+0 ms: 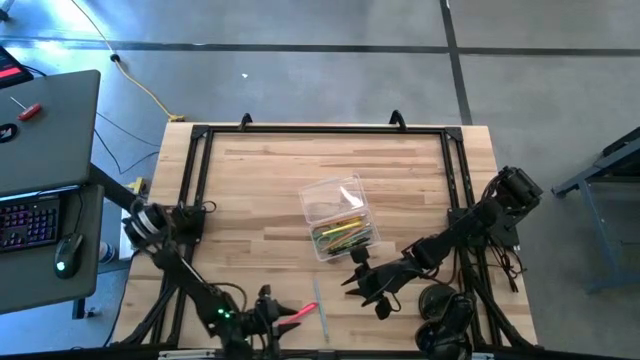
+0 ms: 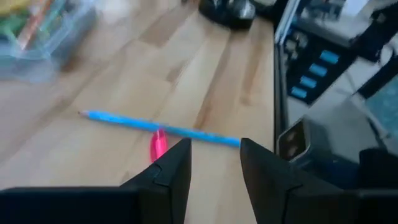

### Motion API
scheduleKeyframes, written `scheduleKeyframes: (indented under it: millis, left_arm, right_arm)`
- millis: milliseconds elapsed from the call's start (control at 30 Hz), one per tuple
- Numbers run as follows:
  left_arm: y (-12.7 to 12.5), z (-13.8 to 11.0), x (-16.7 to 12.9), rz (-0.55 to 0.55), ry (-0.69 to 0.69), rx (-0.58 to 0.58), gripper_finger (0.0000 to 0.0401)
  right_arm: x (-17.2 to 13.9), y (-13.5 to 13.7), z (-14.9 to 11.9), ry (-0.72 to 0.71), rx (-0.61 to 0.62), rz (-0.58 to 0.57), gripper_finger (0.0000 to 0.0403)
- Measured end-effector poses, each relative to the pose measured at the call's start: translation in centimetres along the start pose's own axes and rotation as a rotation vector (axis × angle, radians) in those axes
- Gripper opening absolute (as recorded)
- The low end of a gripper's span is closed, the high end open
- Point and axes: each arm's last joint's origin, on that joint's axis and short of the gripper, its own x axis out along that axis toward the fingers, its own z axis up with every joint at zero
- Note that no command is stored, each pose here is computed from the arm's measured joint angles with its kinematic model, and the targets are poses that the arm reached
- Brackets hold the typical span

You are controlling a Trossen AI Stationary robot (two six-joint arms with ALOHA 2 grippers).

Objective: Pick & place school supplies into a supply box
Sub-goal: Put the pink pen into the supply box

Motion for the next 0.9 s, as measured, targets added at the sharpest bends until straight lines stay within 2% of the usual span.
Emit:
scheduleKeyframes:
  millis: [133,267,633,900]
  left_arm:
    - [1.1,-0.9,1.9,0.030,0.061,0.037,0.0168]
    - [1.7,-1.4,2.9,0.082,0.031,0.058,0.0168]
    - [2.2,-4.2,4.4,0.079,0.046,0.019,0.0168]
    - [2.5,-4.1,4.7,0.073,0.082,0.006,0.0168]
  right_arm:
    - [0.0,0.0,0.0,0.001,0.050,0.003,0.0083]
    - [0.0,0.0,0.0,0.001,0.050,0.003,0.0083]
    - [0.0,0.0,0.0,0.001,0.051,0.003,0.0083]
    - [0.0,0.0,0.0,0.002,0.050,0.003,0.0083]
